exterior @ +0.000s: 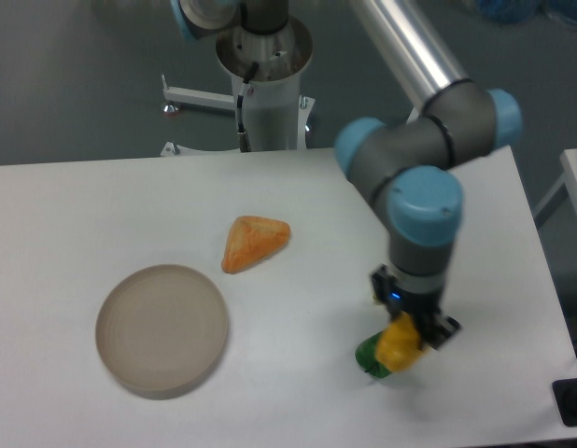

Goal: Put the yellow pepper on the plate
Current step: 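Lift the grasped yellow pepper up off the table with the gripper, then carry the yellow pepper over to the beige plate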

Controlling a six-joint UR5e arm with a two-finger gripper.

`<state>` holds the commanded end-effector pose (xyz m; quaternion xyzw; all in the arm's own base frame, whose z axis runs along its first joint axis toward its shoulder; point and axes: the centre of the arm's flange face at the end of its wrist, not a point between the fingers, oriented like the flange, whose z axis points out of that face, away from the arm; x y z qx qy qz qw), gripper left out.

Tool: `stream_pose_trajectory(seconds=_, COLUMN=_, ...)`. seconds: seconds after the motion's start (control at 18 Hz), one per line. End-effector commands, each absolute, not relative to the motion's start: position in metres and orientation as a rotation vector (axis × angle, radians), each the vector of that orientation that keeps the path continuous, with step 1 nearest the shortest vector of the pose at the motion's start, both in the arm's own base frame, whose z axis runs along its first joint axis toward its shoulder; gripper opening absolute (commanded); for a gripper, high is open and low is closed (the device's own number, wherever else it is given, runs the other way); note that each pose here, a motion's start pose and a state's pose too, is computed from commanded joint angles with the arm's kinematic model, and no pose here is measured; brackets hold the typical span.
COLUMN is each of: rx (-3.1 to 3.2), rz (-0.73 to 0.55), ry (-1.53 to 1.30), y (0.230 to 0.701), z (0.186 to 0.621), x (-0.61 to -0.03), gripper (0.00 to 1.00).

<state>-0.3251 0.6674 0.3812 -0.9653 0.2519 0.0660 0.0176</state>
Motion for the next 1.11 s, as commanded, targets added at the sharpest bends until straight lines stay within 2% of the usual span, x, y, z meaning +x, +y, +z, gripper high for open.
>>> stream_pose_trajectory(seconds=0.61, rx=-3.104, rz=0.096, ry=0.577, y=0.683, z=0.357, x=-0.157, gripper=0.56)
stream_pose_trajectory(seconds=1.11, rx=-3.129, rz=0.068, ry=0.559, y=0.709, z=0.325, x=-0.067, gripper=0.56)
